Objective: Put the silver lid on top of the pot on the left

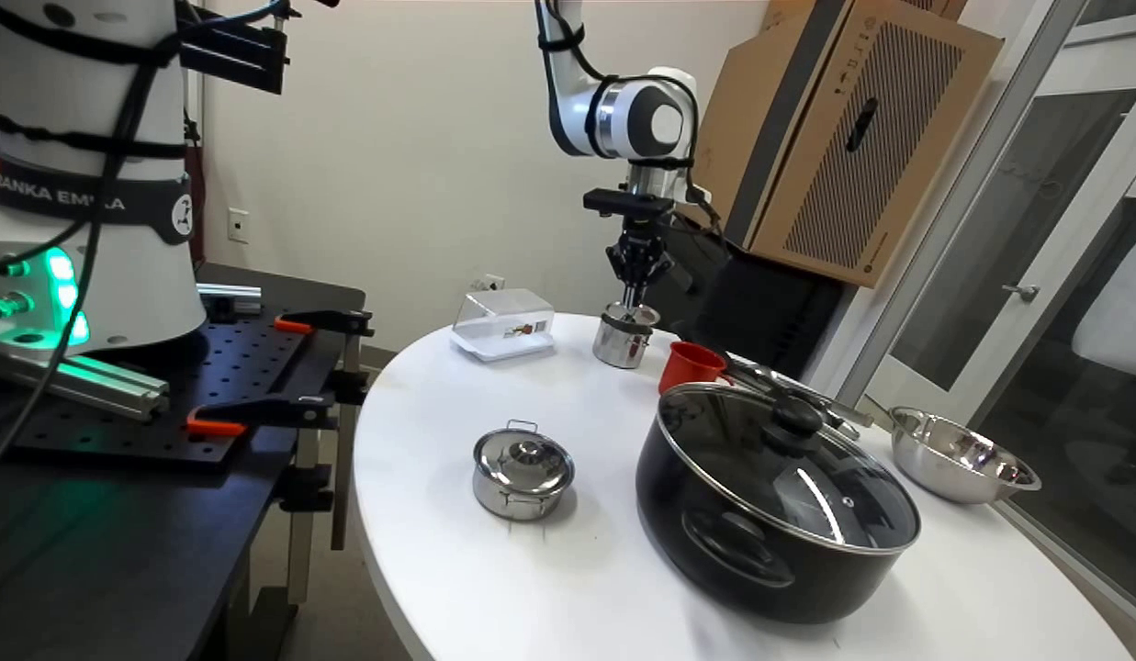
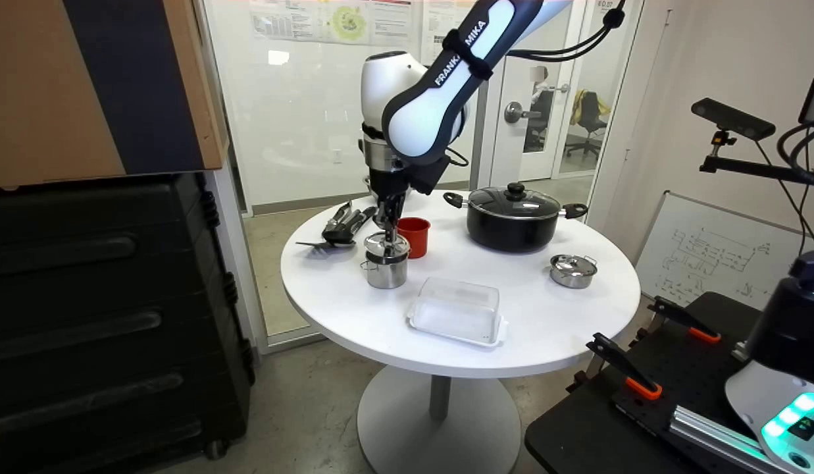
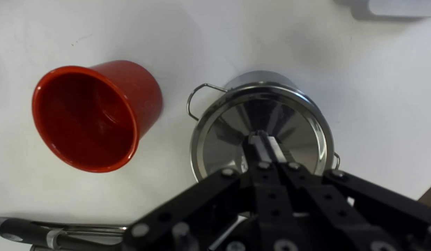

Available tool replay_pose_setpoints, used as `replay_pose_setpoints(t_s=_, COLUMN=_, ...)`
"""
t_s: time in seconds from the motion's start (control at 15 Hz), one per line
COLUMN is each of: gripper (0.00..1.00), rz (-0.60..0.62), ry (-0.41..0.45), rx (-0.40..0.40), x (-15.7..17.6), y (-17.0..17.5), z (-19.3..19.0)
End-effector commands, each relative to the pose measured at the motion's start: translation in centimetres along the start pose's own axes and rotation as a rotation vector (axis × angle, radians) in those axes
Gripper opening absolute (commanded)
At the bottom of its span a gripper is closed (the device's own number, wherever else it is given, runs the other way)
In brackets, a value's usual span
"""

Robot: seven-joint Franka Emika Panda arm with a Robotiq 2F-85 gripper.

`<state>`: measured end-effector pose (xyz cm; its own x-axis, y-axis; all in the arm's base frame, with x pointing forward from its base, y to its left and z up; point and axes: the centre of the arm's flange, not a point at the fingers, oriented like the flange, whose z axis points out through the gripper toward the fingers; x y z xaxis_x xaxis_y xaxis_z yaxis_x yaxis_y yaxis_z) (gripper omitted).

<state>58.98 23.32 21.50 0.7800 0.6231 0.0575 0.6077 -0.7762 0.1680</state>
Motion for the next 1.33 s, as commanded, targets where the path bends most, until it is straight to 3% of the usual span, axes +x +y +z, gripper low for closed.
replay_pose_setpoints(t_s=0.0, gripper=0.00, rz=0.015, ry=-0.016, rx=-0.006, x=1.7, y=0.3, z=0.7)
replay_pose_setpoints(t_s=1.27, gripper=0.00, rz=0.001, ry=-0.086, rx=0.007, x=2.3, y=-0.4, z=2.4)
